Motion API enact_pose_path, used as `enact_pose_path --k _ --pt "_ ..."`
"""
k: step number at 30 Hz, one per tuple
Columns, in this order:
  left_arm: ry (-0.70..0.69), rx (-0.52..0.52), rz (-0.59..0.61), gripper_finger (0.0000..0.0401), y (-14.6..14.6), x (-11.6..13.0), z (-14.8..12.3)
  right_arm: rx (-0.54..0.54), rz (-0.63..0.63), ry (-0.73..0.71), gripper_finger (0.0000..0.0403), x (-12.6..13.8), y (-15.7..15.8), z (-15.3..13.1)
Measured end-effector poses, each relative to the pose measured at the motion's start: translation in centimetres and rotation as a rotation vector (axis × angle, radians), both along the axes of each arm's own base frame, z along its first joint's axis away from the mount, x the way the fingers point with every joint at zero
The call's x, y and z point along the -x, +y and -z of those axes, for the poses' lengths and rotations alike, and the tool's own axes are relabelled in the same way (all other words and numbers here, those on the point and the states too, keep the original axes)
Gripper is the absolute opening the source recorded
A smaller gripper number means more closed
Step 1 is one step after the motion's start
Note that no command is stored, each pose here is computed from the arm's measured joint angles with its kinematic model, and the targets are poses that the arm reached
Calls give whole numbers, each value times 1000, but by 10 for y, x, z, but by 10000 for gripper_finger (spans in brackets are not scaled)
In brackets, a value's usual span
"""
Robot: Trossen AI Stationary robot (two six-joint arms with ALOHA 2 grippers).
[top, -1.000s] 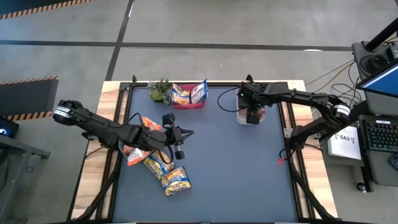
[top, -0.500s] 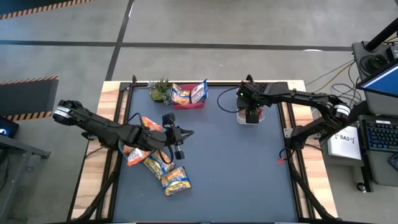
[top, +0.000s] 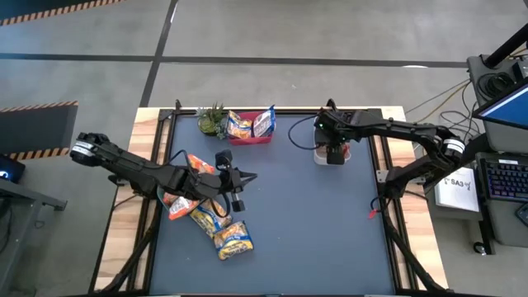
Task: Sort Maruchan noodles
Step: Put the red noodle pack into the white bin, then put the blue noodle pack into the red bin
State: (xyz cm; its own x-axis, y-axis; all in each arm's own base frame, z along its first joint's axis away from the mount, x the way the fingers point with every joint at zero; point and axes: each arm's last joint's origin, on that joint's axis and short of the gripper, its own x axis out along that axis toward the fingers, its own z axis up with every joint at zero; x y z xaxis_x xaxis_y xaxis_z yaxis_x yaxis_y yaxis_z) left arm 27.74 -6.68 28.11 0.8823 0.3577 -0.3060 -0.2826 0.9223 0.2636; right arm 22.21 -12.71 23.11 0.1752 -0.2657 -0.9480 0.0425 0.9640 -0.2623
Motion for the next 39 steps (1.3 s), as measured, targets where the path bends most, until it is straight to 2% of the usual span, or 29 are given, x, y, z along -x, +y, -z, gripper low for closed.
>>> enact_pose_path --k 4,8,19,24,27,32,36,39 --pt "0 0 4 0 -1 0 0 -5 15 -17 155 -1 0 0" --pt "4 -1 4 0 -1 0 0 -7 47 -31 160 -2 0 0" --pt "6 -1 4 0 -1 0 1 -3 95 -31 281 -1 -1 -2" --pt "5 1 3 0 -1 0 1 2 120 -70 306 -3 -2 -25" --pt "13 16 -2 0 -1 1 2 -38 161 -156 306 -5 1 -47" --pt "49 85 25 0 -6 4 7 -192 150 -411 281 -8 20 -73" --pt "103 202 122 0 -15 7 10 -218 96 -566 251 -14 42 -79" --pt "154 289 147 0 -21 11 9 -238 61 -666 231 -20 58 -75"
